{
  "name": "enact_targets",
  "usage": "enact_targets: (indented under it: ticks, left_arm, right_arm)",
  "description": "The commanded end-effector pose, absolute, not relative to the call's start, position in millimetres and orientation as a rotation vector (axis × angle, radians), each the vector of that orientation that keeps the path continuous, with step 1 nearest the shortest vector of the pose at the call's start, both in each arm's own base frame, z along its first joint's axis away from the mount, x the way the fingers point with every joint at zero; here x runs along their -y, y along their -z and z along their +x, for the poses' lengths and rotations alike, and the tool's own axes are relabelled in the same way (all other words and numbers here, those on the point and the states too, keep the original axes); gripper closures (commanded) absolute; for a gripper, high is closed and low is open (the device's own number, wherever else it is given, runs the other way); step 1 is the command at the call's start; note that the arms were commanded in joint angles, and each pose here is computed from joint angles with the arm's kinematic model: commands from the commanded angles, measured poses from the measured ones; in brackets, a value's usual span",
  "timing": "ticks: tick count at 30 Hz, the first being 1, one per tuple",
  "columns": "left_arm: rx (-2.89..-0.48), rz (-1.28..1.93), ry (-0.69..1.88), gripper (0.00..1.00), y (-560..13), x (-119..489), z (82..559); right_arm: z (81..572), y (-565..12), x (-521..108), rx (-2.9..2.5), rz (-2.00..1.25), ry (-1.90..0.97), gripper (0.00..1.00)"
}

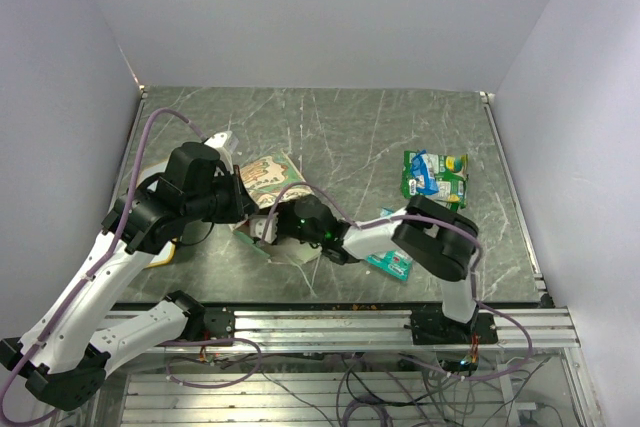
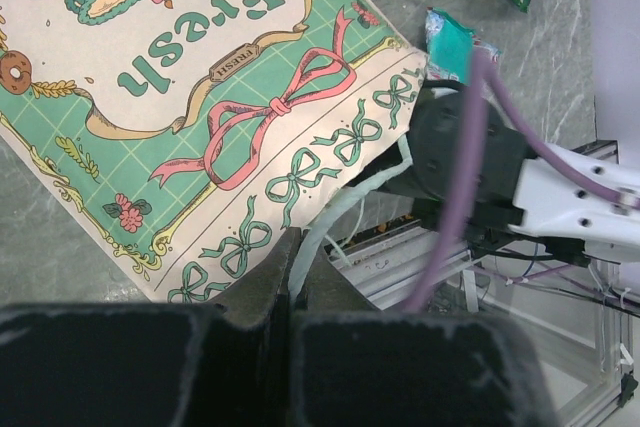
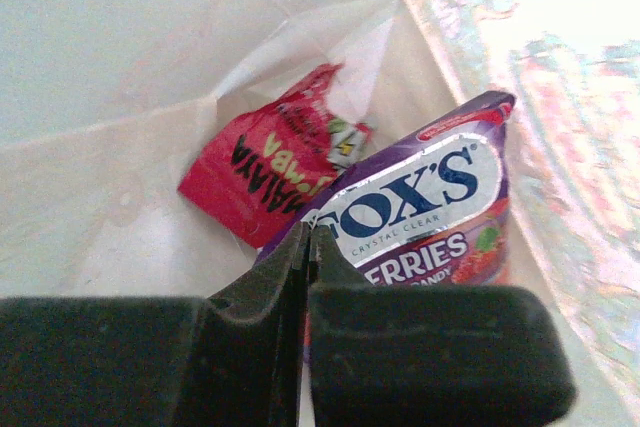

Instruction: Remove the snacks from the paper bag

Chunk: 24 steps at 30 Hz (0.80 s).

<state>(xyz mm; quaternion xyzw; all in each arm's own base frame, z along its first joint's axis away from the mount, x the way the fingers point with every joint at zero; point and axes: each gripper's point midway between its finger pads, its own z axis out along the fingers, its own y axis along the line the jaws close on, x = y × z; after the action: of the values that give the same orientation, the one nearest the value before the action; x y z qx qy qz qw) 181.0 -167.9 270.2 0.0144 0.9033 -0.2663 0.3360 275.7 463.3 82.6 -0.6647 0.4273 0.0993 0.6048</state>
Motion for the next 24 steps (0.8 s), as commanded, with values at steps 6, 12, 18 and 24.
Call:
enact_targets:
  ticks: [6,12,18,24]
  left_arm:
    - [-2.297,0.020,0.668,0.93,-284,164,190]
    - [-2.292,0.037,0.716,0.93,-284,173,190]
    - [-2.280,0.049,0.764,0.93,-285,179,188]
    - [-2.271,0.048,0.779,0.93,-288,182,190]
  right_arm:
    - [214,-120,-436,-0.857,-1.587,-0.389,1.00]
    - [187,-110,-412,-0.863,-1.660,-0.441,1.00]
    - [184,-97,-408,-0.905,-1.708,-0.443,0.82]
    - [183,-93,-413,-0.871,-1.700,-0.441,0.50]
